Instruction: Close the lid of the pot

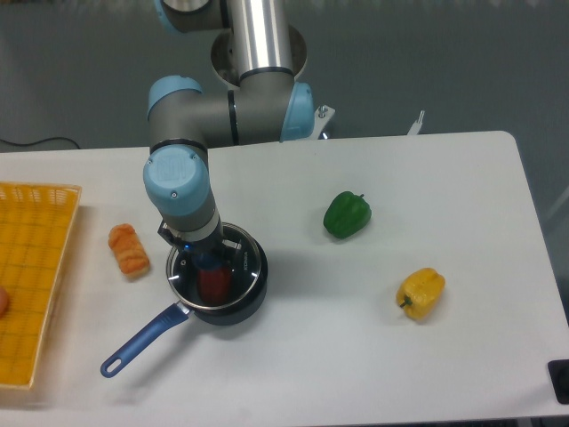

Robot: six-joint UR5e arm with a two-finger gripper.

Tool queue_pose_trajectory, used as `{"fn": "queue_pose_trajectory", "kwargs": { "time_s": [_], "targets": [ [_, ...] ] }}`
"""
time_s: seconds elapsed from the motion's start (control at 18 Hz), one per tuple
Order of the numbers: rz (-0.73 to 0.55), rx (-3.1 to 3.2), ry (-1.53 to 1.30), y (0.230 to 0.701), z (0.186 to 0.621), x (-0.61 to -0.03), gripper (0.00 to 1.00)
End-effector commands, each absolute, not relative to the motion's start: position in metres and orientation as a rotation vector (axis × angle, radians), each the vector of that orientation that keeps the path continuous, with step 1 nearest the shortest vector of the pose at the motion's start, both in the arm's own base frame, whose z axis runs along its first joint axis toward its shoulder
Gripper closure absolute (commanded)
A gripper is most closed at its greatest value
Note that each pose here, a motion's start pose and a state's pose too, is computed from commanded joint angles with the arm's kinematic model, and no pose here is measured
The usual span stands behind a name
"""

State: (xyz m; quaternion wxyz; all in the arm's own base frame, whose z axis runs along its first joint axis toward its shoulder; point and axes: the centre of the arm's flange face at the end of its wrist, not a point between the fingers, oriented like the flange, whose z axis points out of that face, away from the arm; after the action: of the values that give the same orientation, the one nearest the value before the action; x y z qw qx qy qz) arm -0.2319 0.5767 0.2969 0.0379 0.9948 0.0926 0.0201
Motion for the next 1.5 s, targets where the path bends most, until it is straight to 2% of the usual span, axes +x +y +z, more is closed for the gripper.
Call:
{"fn": "queue_pose_trajectory", "kwargs": {
  "time_s": [1.5],
  "targets": [
    [0.048,3.051,0.3,0.573,0.296,-0.245,0.4]
  ]
}}
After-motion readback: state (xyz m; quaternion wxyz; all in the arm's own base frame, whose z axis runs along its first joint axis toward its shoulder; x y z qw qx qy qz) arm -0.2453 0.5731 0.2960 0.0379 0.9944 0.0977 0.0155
